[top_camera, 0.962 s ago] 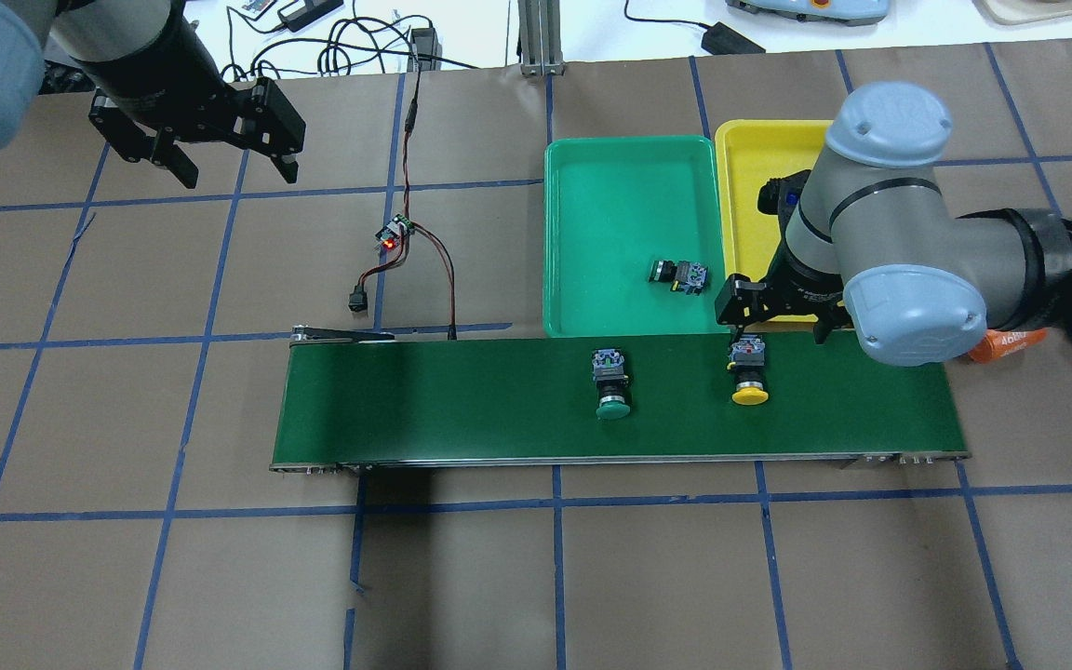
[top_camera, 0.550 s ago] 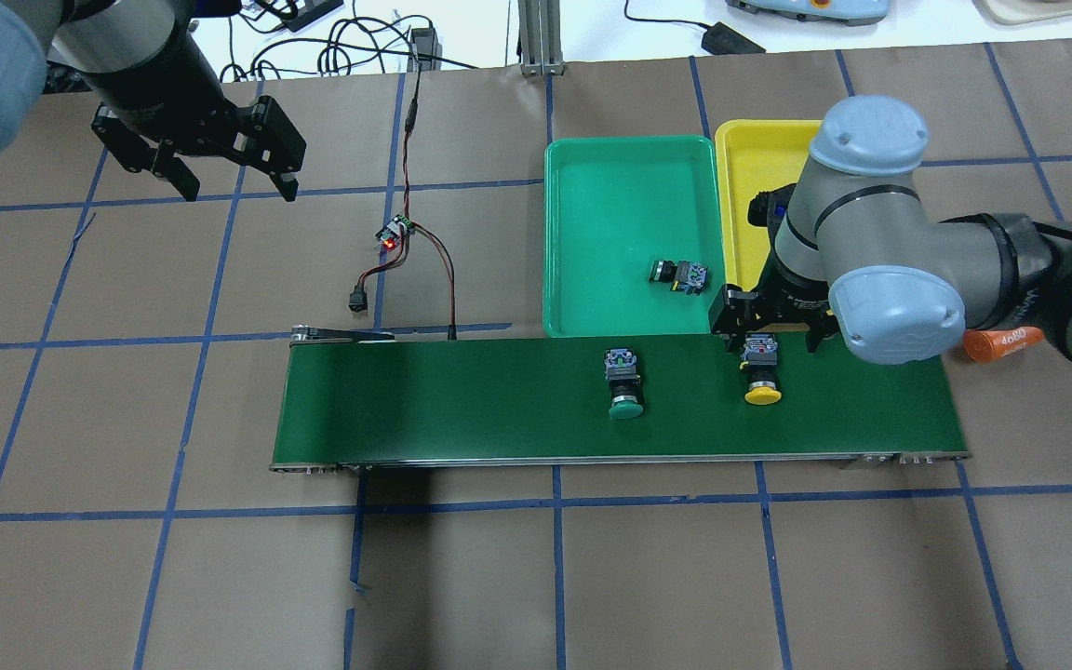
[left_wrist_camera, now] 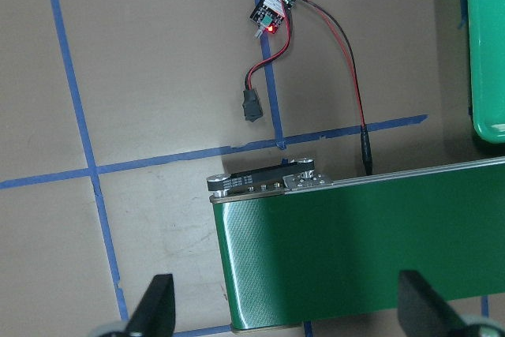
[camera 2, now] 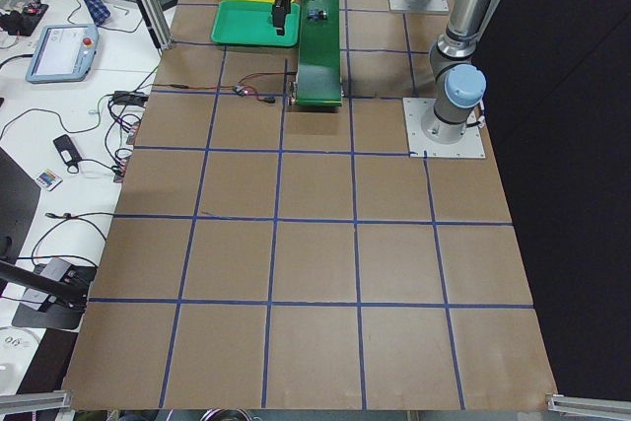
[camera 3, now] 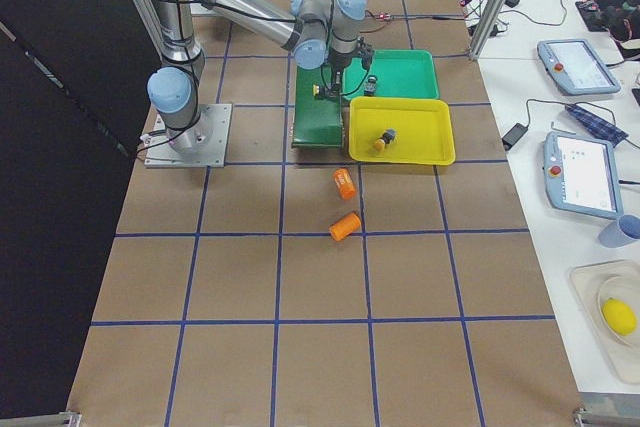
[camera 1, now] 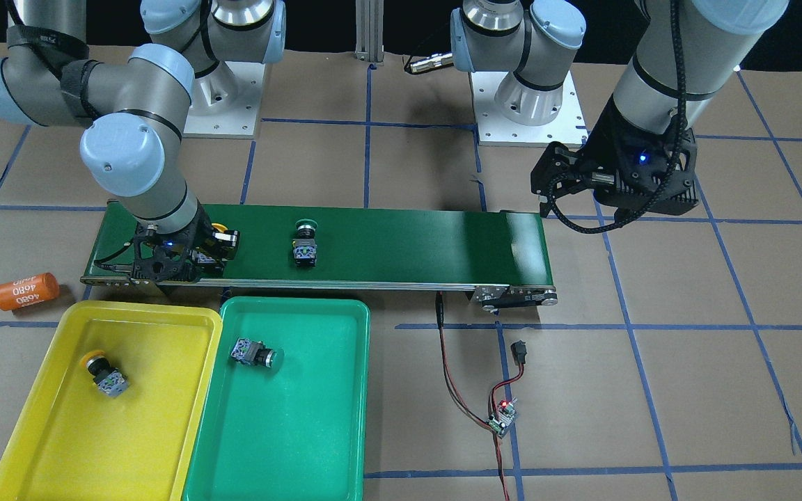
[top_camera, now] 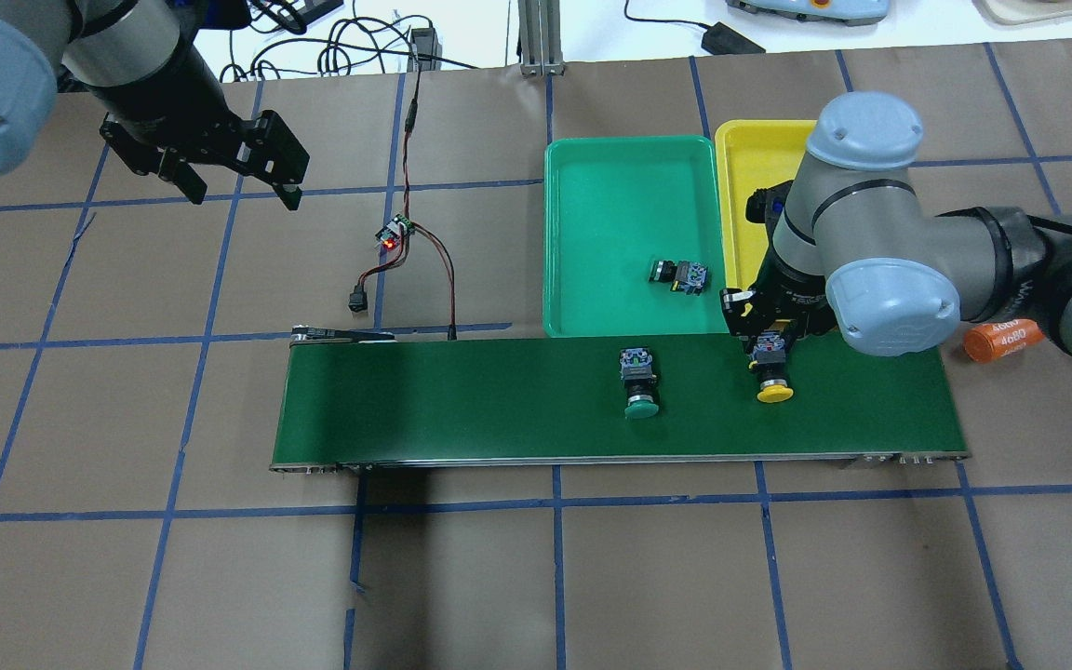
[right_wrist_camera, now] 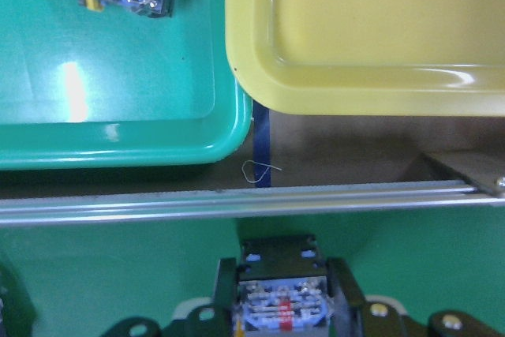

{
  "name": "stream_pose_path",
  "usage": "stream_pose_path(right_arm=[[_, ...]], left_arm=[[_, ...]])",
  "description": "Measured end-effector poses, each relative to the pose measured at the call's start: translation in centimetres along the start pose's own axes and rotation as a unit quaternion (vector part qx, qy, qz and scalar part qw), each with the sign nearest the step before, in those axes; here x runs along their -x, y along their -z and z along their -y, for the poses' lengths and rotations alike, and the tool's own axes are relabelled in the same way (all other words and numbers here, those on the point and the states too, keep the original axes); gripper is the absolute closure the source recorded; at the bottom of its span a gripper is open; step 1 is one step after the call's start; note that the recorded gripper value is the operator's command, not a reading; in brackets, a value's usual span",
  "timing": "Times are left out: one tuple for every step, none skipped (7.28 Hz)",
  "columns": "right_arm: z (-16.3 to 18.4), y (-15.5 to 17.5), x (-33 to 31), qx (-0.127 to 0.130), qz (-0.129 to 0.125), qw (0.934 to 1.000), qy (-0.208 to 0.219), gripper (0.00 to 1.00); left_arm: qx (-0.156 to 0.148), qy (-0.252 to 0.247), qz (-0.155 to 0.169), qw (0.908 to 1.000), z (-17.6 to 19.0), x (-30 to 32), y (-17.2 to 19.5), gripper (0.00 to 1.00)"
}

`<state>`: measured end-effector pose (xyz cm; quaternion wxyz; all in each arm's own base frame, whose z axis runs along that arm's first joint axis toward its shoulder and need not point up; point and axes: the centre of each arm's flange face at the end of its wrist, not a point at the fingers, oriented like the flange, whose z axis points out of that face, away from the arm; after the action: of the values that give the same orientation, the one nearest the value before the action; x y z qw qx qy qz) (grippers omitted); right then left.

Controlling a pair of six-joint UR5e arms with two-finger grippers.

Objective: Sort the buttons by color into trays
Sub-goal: 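Drop the yellow-capped button into the yellow tray with the right gripper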

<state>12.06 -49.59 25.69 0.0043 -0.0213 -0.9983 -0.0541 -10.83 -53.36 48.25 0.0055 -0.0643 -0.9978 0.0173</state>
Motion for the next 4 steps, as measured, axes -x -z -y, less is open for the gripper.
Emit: stream_pose_path(right_arm=[[0.2,0.4,0.0,-0.005,0.000,1.0000,0.000,1.00],[1.3,1.4,0.0,-0.017,0.003,0.9999,0.000,1.00],[4.1,2.9,-0.1,-0.034,0.003,0.9994,0.000,0.99],[8.3,3.7,-0.5,-0.046,0.000,0.9989,0.002,0.63]], left_arm=[[-0.004,0.009,0.000,1.0000,0.1,0.0,0.1,0.00],[-0.006,0.014,0.001,0.9999,0.1,-0.1,0.2,0.00],[-0.008,0.016,0.001,0.9998,0.0,-0.1,0.3,0.00],[-0.010,0.017,0.002,0.9998,0.0,-0.1,0.5,0.00]])
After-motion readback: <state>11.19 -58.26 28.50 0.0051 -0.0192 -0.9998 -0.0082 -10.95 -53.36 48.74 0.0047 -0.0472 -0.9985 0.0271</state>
